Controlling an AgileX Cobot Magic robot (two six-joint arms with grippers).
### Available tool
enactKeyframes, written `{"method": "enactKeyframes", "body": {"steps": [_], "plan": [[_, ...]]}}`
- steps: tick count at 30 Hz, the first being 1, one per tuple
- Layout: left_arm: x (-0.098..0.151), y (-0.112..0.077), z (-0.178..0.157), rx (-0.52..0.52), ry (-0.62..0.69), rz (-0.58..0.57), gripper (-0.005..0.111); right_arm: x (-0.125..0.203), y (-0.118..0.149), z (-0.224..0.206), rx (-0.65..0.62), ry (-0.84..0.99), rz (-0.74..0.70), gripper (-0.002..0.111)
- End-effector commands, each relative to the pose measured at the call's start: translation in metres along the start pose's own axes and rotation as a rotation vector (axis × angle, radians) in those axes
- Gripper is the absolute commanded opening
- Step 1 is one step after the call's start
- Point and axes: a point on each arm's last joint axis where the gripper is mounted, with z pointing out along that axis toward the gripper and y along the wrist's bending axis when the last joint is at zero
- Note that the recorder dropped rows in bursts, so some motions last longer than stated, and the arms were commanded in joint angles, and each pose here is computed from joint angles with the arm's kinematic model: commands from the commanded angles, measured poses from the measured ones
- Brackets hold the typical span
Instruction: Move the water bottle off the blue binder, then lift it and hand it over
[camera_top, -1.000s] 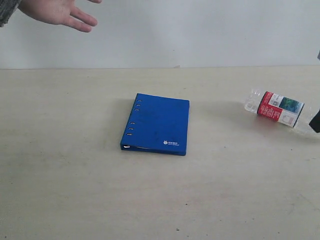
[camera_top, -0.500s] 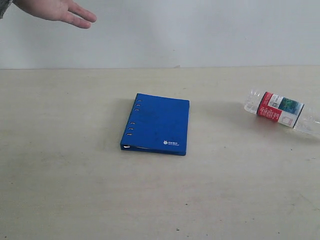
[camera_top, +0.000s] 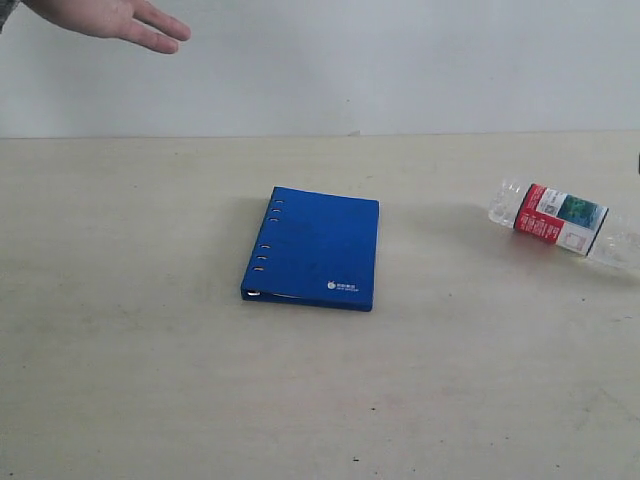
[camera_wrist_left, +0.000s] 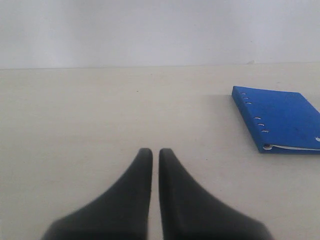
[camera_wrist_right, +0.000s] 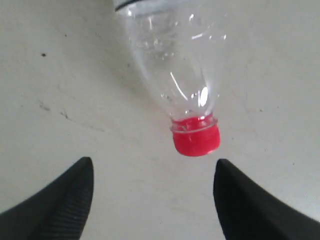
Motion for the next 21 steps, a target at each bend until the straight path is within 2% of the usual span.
{"method": "enactKeyframes", "body": {"steps": [1,9,16,21], "plan": [[0.000,0.000,0.000,0.005,-0.011,-0.011,0.004,0.008,-0.006,0.002,0.061,0.070,-0.051,0.062],[0.000,0.000,0.000,0.005,-0.011,-0.011,0.004,0.005,-0.013,0.007,0.121,0.040,-0.062,0.062],[0.000,0.000,0.000,0.005,-0.011,-0.011,0.004,0.007,-0.008,0.034,0.038,0.070,-0.036,0.062],[0.000,0.000,0.000,0.005,-0.011,-0.011,0.004,0.006,-0.010,0.039,0.057,0.056,-0.040,0.062]]}}
